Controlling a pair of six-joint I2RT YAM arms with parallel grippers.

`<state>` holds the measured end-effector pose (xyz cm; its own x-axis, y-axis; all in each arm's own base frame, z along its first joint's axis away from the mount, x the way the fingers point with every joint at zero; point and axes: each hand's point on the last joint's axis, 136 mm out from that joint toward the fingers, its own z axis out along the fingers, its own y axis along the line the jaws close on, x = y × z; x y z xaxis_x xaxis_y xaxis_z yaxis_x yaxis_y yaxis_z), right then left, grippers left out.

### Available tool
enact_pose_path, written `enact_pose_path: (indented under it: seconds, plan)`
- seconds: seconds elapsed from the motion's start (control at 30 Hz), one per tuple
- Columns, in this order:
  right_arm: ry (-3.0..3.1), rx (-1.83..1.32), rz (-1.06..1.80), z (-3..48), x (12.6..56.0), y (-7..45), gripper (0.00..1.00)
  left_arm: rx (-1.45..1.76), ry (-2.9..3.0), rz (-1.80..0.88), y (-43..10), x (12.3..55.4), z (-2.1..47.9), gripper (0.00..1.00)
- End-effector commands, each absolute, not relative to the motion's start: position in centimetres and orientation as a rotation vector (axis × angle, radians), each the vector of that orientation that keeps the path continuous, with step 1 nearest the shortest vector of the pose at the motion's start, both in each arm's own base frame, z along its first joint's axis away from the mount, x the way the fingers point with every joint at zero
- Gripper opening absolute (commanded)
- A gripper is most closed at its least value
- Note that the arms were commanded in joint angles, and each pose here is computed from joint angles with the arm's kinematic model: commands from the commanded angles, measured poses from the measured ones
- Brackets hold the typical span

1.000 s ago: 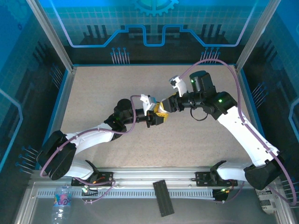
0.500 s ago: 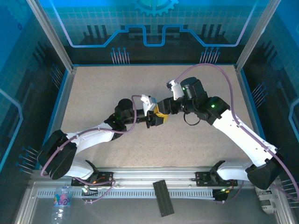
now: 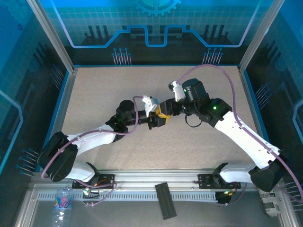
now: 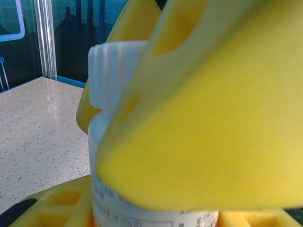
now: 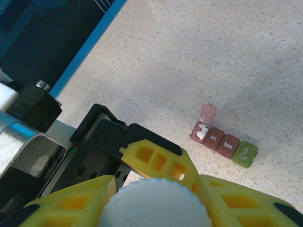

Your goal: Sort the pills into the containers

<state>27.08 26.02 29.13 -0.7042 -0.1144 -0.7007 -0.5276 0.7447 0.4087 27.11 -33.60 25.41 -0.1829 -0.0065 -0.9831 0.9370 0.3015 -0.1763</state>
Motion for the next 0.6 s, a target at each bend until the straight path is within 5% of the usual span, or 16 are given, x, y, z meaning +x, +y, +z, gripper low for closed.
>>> enact_pose_path:
  seconds: [0.0, 0.03, 0.1, 0.23, 0.3, 0.4, 0.57]
  plan:
    - [2.253, -0.383, 0.814, 29.6, 28.1, 25.4, 0.36, 0.872, 1.423, -1.038, -33.5, 28.0, 26.6, 0.40]
    - [2.249, -0.367, 0.810, 29.7, 28.4, 25.1, 0.35, 0.866, 1.428, -1.028, -33.3, 28.0, 26.4, 0.49]
    - [2.240, -0.341, 0.804, 29.8, 29.0, 24.6, 0.35, 0.868, 1.440, -1.022, -33.2, 27.9, 25.8, 0.50]
    - [2.242, -0.329, 0.815, 29.8, 29.3, 24.3, 0.34, 0.875, 1.450, -1.031, -33.1, 27.7, 25.1, 0.19]
    - [2.246, -0.333, 0.821, 29.7, 29.3, 24.4, 0.34, 0.867, 1.443, -1.029, -33.0, 27.7, 25.1, 0.12]
    - [2.246, -0.345, 0.832, 29.6, 29.0, 24.5, 0.34, 0.857, 1.439, -1.020, -33.0, 27.9, 25.2, 0.36]
    - [2.240, -0.399, 0.900, 29.7, 28.3, 25.5, 0.34, 0.861, 1.426, -1.018, -33.2, 28.1, 25.6, 0.47]
